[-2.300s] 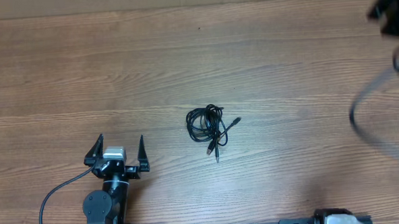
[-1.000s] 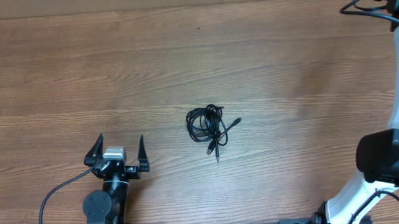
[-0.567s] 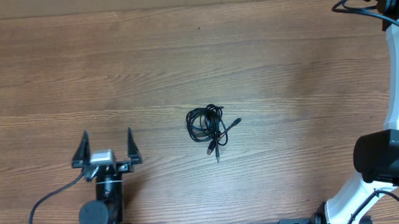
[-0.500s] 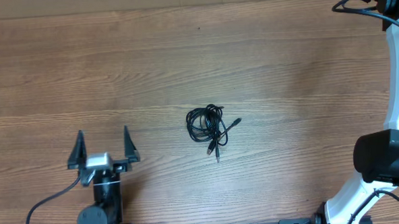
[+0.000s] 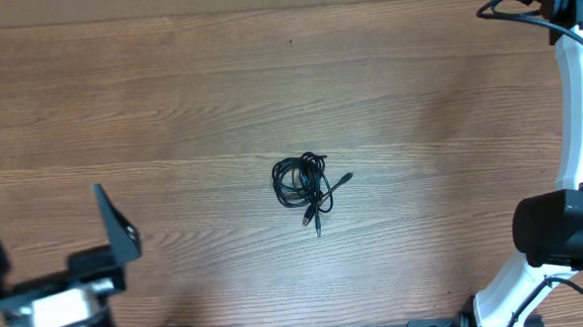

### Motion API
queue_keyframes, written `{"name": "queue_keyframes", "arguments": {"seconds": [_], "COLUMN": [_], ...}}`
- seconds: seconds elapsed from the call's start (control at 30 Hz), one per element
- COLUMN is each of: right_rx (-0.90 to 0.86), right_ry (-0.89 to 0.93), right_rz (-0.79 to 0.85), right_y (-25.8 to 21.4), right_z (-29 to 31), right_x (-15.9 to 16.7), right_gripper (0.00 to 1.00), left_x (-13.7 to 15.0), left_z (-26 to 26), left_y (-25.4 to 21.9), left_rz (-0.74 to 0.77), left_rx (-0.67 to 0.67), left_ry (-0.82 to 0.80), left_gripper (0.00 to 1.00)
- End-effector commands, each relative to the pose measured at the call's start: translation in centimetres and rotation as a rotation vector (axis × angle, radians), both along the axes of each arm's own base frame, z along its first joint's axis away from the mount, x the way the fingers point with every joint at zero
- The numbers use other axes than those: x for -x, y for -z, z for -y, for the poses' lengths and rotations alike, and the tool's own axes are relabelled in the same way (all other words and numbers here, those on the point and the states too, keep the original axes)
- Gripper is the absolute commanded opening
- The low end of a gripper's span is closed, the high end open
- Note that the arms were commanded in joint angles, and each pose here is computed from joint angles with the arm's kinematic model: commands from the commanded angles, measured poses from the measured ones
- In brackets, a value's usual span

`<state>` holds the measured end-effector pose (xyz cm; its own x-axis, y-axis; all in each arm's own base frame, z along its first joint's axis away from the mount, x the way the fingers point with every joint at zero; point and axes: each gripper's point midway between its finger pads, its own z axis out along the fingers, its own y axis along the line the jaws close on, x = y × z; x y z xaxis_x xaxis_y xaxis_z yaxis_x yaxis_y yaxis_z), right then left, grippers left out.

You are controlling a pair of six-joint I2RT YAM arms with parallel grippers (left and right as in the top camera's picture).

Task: Untangle cables
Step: 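Raise both arms up from rest and swing them forward over the table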

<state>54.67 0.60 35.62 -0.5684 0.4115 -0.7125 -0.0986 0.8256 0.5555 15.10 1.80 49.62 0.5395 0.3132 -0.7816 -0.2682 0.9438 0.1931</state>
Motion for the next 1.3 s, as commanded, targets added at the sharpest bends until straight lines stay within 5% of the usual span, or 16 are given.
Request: {"name": "queue_keyframes", "arguments": {"seconds": [0.0,0.3,0.57,0.97,1.13,1.27], "right_rx": [0.05,0.054,0.185,0.307,0.308,0.308], "right_ry": [0.043,0.046,0.045,0.036,0.037,0.037], "right_rz": [0.048,-0.004,-0.141,-0.269,-0.269,-0.27], "right_y": [-1.6,-0.5,3.1,6.0,6.0,6.0], "right_z": [0.0,-0.4,0.7,1.9,1.9,1.9], "right_x": [-0.4,0.1,2.1,4.4,4.4,4.4], "right_gripper": [1.0,1.0,1.0,1.0,1.0,1.0], "left_x": [-4.7,-21.9,-33.4,-36.0,-36.7,-38.9], "left_z": [0.9,4.6,8.1,13.2,16.2,19.1], "left_y": [-3.0,-6.7,-5.7,6.8,10.6,14.7], "left_rz": [-0.153,-0.592,-0.645,-0.893,-1.009,-1.158], "left_rx": [-0.093,-0.166,-0.18,0.012,0.113,0.192], "left_ry": [0.003,0.233,0.589,1.499,1.604,1.412], "left_gripper": [1.0,1.0,1.0,1.0,1.0,1.0]}}
